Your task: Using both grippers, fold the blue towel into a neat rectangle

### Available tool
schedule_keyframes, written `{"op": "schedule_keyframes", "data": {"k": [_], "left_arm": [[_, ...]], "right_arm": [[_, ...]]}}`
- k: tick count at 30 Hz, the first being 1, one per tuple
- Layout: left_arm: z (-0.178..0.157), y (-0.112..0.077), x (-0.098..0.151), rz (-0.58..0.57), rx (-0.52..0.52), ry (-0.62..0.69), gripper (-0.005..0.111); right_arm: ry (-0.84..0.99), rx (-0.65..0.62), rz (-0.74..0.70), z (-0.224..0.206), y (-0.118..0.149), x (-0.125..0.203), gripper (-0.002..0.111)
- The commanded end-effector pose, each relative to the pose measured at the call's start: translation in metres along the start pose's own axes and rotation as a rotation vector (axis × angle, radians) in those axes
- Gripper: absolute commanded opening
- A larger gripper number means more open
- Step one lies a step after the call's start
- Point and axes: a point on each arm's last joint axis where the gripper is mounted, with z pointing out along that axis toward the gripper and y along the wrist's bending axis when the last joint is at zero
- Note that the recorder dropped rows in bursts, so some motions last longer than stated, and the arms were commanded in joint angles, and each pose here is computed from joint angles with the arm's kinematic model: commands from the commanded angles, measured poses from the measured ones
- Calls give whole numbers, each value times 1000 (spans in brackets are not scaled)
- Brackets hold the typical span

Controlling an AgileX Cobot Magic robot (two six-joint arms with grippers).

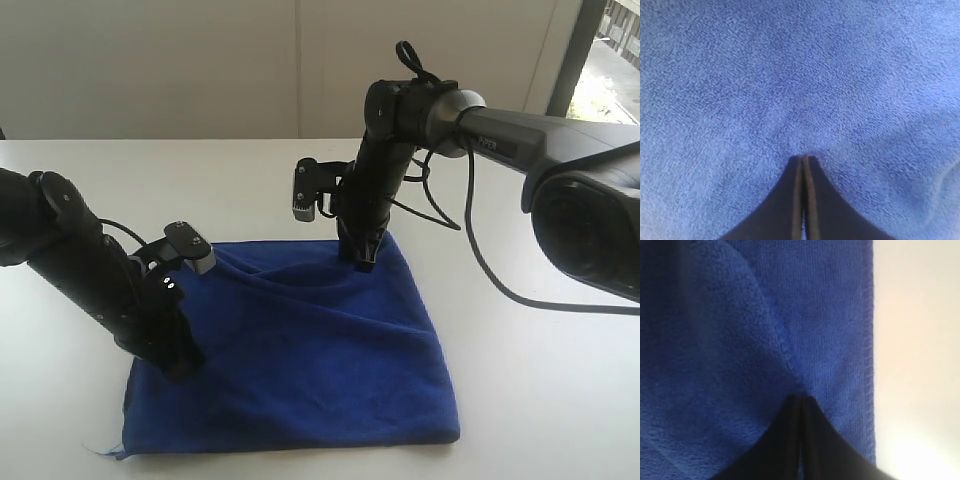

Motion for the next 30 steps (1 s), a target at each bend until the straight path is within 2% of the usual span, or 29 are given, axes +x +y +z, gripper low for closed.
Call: {"op": "schedule_keyframes", "data": {"k": [1,17,22,24,26,27,30], "left_arm": [[0,-3,3,1,16,14,0],[0,-3,3,1,17,14,0],[0,-3,3,1,17,14,0],[0,-3,3,1,17,14,0],[0,-3,3,1,17,14,0],[0,-3,3,1,17,14,0],[0,-3,3,1,17,14,0]], "right_arm": [[-1,-5,-1,-1,0,0,0],[45,38,-42,-11,-3,3,0],[0,25,-15,-12,-1,-1,0],[-14,12,-5,-10,0,-2,6],[-12,2,-4,-10,0,-2,21],[-11,-2,-4,-10,1,-2,25],[-10,-9,-4,-10,2,-2,26]]}}
